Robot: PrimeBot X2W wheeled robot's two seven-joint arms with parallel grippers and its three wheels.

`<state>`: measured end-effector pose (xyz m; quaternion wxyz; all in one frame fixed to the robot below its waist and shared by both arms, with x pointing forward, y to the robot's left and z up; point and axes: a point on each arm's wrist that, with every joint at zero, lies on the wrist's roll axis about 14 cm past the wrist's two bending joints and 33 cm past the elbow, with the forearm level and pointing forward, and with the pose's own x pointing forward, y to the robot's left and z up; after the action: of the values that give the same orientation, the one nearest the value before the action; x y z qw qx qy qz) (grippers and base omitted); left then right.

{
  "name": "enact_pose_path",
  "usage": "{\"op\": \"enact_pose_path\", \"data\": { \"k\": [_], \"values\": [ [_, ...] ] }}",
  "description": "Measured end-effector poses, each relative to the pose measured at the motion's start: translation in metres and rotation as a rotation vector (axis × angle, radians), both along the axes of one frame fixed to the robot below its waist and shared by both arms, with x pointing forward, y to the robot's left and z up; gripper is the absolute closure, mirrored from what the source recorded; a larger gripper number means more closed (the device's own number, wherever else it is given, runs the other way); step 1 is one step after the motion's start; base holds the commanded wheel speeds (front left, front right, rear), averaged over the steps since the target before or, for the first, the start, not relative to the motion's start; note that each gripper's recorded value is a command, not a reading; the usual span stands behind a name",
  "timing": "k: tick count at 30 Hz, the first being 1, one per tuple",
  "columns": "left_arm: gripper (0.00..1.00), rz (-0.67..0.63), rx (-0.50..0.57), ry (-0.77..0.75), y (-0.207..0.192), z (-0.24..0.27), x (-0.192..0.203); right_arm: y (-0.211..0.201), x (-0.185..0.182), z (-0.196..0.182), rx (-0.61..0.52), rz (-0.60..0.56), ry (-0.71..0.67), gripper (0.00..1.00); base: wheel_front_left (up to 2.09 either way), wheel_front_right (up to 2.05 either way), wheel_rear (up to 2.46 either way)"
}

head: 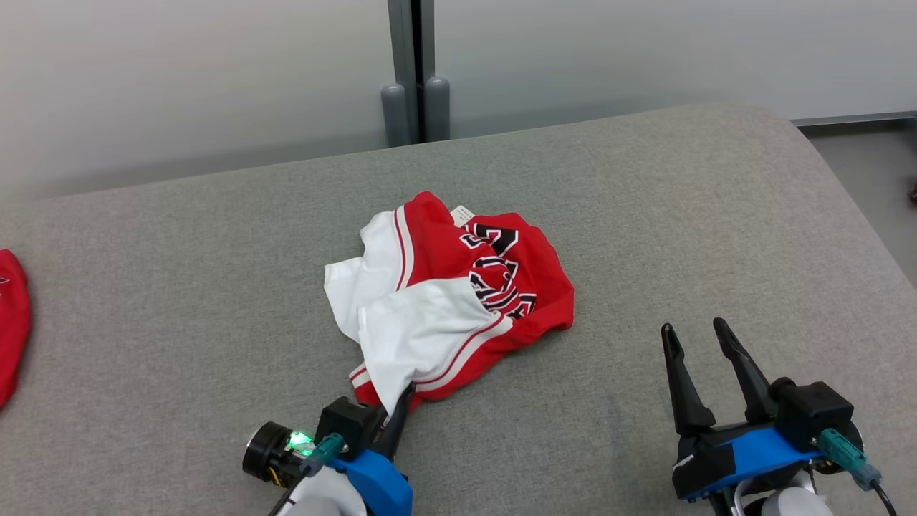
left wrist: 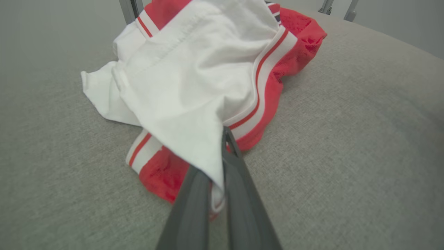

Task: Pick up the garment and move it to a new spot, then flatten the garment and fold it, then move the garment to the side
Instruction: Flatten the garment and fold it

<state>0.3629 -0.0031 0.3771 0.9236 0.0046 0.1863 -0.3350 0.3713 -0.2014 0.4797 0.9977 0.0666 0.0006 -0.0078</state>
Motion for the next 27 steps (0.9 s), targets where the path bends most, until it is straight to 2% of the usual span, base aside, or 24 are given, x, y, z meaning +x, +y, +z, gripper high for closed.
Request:
{"op": "enact_pose_path", "data": {
  "k": [3, 9, 14, 20, 24, 26, 27],
  "values": [
    [1.0, 0.058, -0.02, -0.056, 0.012, 0.017, 0.015, 0.002, 0.002, 0.002, 0.002, 0.005, -0.009, 0.0, 0.0, 0.0, 0.0],
    [1.0, 0.201, 0.033, -0.23, 0.075, 0.056, 0.04, 0.017, 0.005, 0.003, 0.017, 0.049, -0.012, 0.0, 0.0, 0.0, 0.0],
    [1.0, 0.328, 0.091, -0.281, 0.131, 0.064, 0.029, 0.03, 0.01, 0.004, 0.022, 0.088, -0.017, 0.0, 0.0, 0.0, 0.0],
    [1.0, 0.467, 0.167, -0.249, 0.187, 0.05, -0.001, 0.041, 0.012, 0.001, 0.029, 0.117, -0.008, 0.0, 0.0, 0.0, 0.0],
    [1.0, 0.518, 0.181, -0.23, 0.199, 0.045, -0.018, 0.044, 0.013, -0.002, 0.029, 0.128, 0.001, 0.0, 0.0, 0.0, 0.0],
    [1.0, 0.512, 0.143, -0.21, 0.192, 0.042, -0.024, 0.047, 0.012, -0.004, 0.031, 0.135, 0.007, 0.0, 0.0, 0.0, 0.0],
    [0.87, 0.514, 0.105, -0.199, 0.186, 0.043, -0.025, 0.048, 0.012, -0.003, 0.031, 0.14, 0.007, 0.0, 0.0, 0.0, 0.0]
  ]
}}
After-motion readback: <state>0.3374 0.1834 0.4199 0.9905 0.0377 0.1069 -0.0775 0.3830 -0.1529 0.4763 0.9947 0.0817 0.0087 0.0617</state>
